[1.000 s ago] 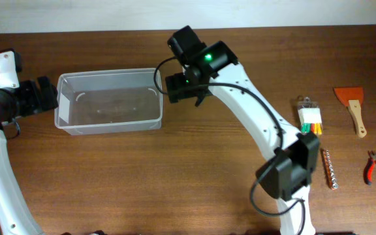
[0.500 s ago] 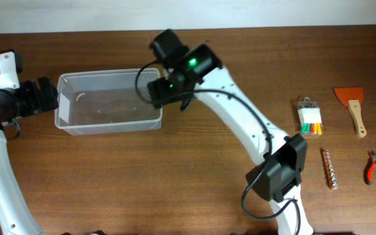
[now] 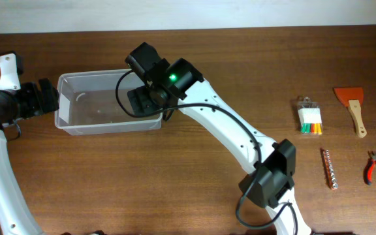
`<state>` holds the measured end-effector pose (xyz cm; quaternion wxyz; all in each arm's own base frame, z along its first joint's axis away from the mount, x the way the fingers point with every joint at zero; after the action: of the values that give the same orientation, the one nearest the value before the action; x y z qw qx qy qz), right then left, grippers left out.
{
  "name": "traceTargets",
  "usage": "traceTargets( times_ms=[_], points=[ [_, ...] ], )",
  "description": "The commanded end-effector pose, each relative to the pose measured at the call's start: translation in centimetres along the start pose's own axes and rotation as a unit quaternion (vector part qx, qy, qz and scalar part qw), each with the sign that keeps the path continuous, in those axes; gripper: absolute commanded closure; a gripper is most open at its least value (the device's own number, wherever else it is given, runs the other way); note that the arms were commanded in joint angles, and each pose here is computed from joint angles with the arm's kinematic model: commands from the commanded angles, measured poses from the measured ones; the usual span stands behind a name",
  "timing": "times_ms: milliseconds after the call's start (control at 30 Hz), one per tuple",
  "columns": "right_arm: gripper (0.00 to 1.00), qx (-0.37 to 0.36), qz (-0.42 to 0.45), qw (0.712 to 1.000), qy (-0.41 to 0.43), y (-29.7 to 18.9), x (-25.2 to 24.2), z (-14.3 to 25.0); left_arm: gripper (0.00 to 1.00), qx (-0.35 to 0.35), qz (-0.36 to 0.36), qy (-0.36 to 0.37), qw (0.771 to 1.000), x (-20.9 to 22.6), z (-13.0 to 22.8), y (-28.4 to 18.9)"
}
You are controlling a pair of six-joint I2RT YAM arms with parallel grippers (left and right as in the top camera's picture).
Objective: Pack container
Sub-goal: 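Lower the right gripper onto the container's right wall and close on it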
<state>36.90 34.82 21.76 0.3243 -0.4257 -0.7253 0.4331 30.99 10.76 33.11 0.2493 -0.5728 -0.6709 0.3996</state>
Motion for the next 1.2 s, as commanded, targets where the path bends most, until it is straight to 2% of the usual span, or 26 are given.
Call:
traceTargets(
  times_ms=[0, 233, 600, 1167],
  points=[
    [0.01, 0.039, 0.036, 0.998, 0.036, 3.9, -1.5, 1.0, 0.01, -0.008, 0.005, -0.005, 1.000, -0.1, -0.4, -0.4],
    [0.01, 0.087, 0.047, 0.994, 0.054, 7.2, -3.0, 2.4, 0.01, -0.007, 0.005, -0.005, 1.000, -0.1, -0.4, -0.4],
    [0.01, 0.061, 0.036, 0.992, 0.101, 7.5, -5.1, 0.6, 0.01, -0.007, 0.005, -0.005, 1.000, -0.1, -0.4, -0.4],
    [0.01, 0.052, 0.022, 0.993, 0.106, 9.0, -5.1, 0.0, 0.01, -0.003, 0.006, -0.006, 1.000, -0.1, -0.2, -0.4]
  ],
)
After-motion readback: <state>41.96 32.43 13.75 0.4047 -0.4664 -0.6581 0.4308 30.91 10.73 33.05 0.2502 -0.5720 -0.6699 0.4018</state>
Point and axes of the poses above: each gripper's point midway between its finger pads, its own y axis out along the fingers, its own x axis along the line the jaws close on, z = x × y, the point moved 4 cm from there along -y, back along the fingers, and after that the axes turned 2 degrees about -y, right-handed, at the moved point
